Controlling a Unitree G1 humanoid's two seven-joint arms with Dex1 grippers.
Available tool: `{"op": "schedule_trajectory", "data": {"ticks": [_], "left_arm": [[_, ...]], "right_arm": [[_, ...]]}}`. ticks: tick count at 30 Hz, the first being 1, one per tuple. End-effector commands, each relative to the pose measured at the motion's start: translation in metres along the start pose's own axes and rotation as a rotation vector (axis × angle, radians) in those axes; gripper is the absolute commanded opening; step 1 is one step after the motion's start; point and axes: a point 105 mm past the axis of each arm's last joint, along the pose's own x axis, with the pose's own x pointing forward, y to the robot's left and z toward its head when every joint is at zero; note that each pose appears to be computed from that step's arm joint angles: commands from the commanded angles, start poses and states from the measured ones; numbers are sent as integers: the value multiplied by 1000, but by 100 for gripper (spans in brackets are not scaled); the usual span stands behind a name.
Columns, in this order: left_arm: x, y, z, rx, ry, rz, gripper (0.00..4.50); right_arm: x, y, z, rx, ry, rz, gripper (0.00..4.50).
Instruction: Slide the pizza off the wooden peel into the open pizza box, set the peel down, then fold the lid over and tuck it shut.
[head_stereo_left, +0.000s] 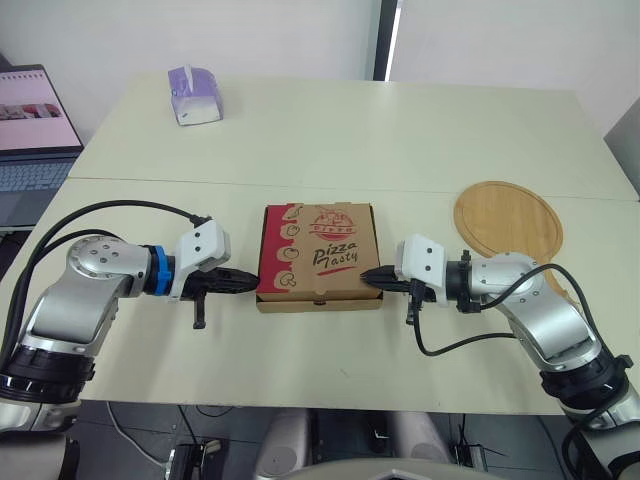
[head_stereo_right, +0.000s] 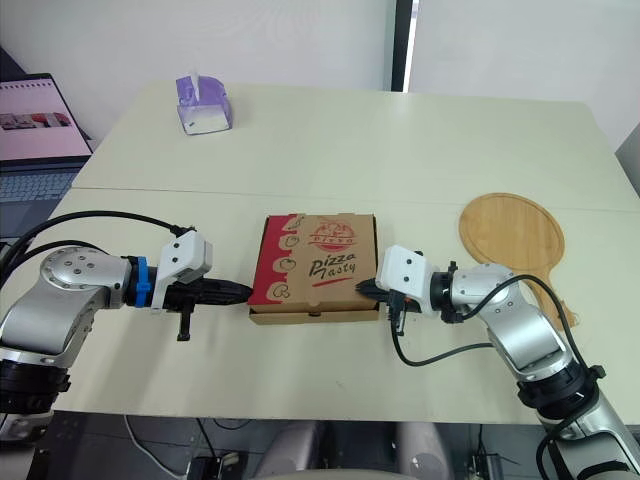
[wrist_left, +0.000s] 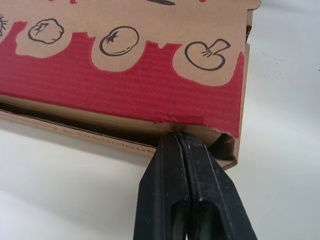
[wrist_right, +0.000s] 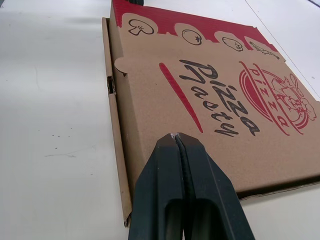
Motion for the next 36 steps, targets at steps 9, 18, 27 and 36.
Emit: {"op": "schedule_trajectory", "data": {"ticks": [9,18,27,36], "left_arm": [[-9,5,44,-12,-123,47,0],[16,-11,-12,-118,6,26,0],[-24,27,20,-185,-250,344,0],[15,16,-23,-354,-198,455,0]], "right_arm": [[6,7,1,-63,15,16,6],[9,4,-13,-69,78,-8,6],[-14,-40,7,-28,-50,-279,6],[-5,-45,-44,36,107,-364,6]]}}
